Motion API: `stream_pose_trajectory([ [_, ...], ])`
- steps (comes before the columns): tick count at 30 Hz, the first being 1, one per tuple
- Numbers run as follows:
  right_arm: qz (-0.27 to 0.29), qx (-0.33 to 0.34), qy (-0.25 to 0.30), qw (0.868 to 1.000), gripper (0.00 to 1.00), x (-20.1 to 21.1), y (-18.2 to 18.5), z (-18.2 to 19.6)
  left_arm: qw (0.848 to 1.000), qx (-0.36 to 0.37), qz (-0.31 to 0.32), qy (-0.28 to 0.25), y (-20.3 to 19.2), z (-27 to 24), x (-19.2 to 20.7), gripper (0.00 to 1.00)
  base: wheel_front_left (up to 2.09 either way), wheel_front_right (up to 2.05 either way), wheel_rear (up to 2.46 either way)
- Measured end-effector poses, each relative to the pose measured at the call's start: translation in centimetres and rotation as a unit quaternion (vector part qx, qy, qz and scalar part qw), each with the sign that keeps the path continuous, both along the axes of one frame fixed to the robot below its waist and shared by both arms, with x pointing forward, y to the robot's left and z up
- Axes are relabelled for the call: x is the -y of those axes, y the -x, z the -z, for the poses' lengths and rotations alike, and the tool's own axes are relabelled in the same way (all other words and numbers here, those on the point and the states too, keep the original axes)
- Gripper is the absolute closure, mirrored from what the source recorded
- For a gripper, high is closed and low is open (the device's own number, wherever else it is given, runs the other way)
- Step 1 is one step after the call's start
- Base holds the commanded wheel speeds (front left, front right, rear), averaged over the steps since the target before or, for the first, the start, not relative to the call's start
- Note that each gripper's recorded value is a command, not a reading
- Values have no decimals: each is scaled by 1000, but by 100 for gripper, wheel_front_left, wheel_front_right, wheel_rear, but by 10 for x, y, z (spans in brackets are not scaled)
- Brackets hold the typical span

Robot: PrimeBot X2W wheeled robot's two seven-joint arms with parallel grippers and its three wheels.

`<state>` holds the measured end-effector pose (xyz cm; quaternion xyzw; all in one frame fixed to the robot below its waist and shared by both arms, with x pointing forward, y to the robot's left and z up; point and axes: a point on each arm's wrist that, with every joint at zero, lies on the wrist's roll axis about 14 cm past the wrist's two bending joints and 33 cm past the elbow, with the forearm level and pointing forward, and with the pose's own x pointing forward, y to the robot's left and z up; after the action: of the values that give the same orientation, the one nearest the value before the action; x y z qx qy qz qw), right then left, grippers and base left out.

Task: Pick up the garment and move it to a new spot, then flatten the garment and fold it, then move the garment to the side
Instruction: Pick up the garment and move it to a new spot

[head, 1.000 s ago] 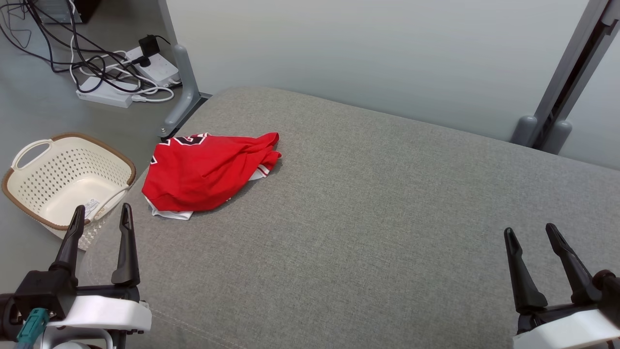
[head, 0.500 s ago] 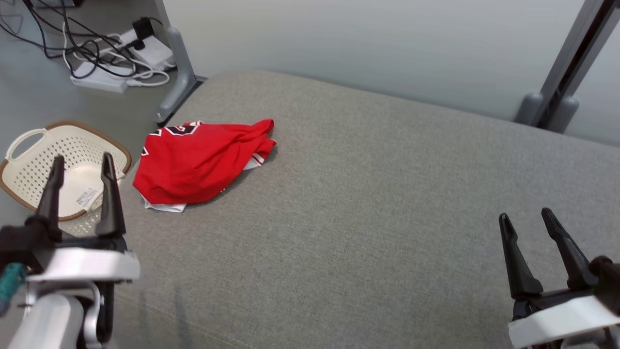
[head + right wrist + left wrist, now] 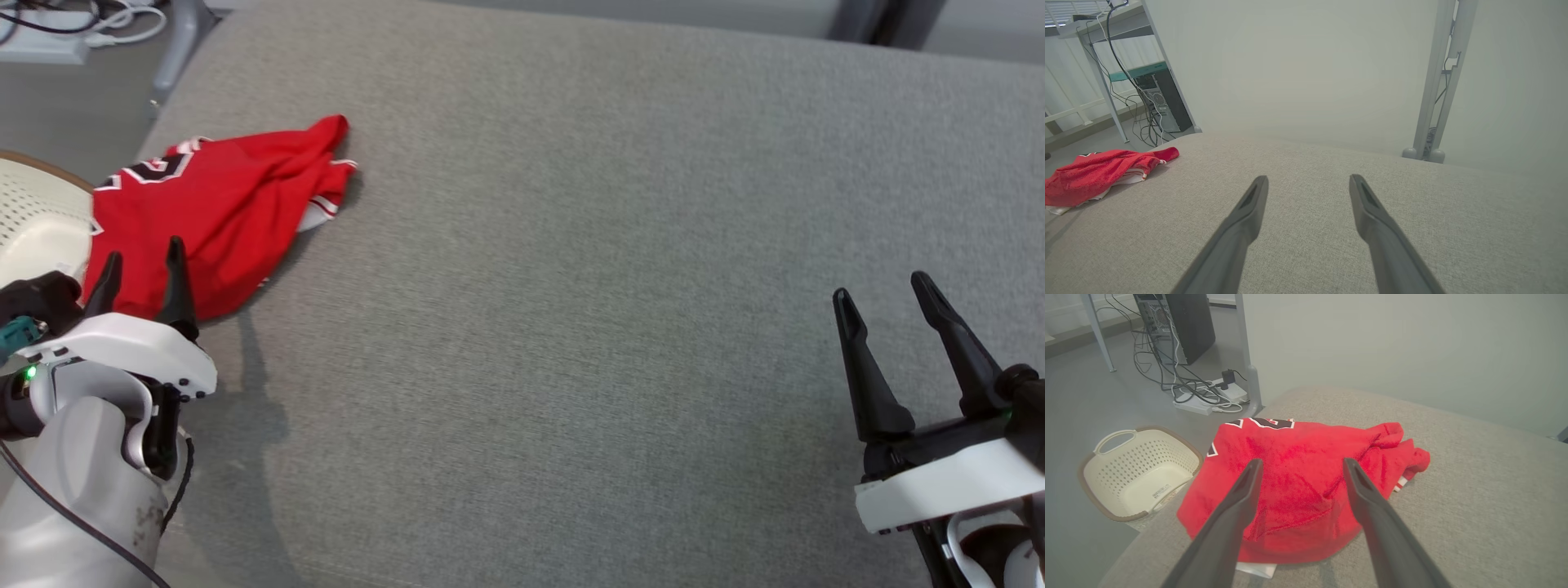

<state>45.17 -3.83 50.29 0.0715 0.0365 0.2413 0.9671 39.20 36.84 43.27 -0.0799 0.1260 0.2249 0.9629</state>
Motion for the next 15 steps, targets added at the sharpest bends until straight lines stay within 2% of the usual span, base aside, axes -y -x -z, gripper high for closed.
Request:
stream_pose_trajectory([
  [7,24,-20,8,999,0,19,-13,22,995,-86,0,40,-19,55,4,0,0,0,0],
  [8,28,-24,9,999,0,22,-13,24,995,-89,2,44,-21,58,6,44,0,0,0],
  [9,31,-26,10,999,0,24,-14,27,995,-90,4,44,-24,59,6,100,0,0,0],
  [15,46,-15,10,999,0,33,-15,21,999,-45,9,12,-44,28,-8,100,0,0,0],
])
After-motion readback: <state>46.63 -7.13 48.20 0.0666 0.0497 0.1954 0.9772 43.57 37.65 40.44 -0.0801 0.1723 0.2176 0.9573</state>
